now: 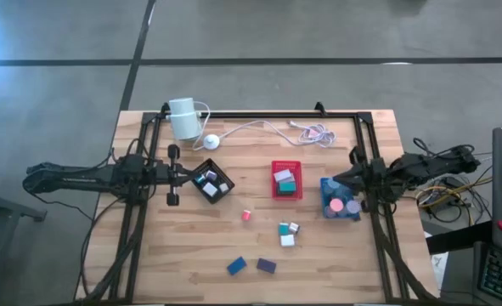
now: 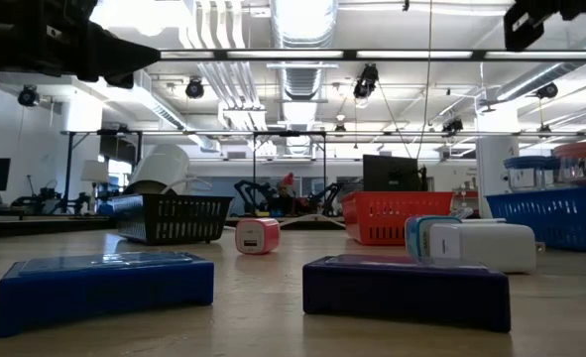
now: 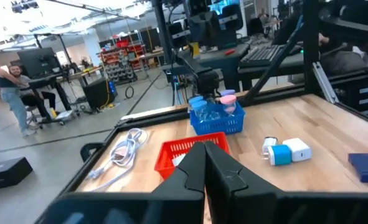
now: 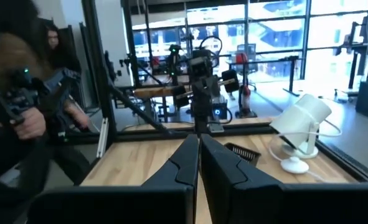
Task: Pick & Place Office items
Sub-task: Put the bottom violet digital clock into the red bin
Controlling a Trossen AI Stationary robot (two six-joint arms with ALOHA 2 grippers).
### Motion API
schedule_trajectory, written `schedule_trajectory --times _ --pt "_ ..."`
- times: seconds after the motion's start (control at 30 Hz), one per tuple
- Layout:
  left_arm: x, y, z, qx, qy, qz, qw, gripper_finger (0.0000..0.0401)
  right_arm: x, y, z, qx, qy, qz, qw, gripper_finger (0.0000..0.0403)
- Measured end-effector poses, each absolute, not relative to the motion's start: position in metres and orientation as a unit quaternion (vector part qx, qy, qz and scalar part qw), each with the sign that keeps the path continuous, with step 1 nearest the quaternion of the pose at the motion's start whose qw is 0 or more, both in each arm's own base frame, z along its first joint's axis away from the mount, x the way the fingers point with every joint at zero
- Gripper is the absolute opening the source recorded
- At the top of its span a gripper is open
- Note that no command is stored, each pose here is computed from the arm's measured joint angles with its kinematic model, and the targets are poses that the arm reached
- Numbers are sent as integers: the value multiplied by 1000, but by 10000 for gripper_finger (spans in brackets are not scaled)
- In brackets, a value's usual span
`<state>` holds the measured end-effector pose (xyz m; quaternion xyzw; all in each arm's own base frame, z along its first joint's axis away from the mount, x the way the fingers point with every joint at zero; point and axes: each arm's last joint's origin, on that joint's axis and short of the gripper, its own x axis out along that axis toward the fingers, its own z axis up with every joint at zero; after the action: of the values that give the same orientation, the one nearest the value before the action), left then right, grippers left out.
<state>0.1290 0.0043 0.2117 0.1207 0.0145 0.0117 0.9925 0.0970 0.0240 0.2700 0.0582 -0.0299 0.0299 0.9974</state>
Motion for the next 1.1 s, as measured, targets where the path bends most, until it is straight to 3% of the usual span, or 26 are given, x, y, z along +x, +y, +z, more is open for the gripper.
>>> schedule_trajectory --times 0.57,1.1 --pt "128 4 210 116 21 10 993 6 83 19 211 71 -62 32 995 13" --pt "128 4 211 117 19 10 993 8 87 21 203 70 -41 33 996 13"
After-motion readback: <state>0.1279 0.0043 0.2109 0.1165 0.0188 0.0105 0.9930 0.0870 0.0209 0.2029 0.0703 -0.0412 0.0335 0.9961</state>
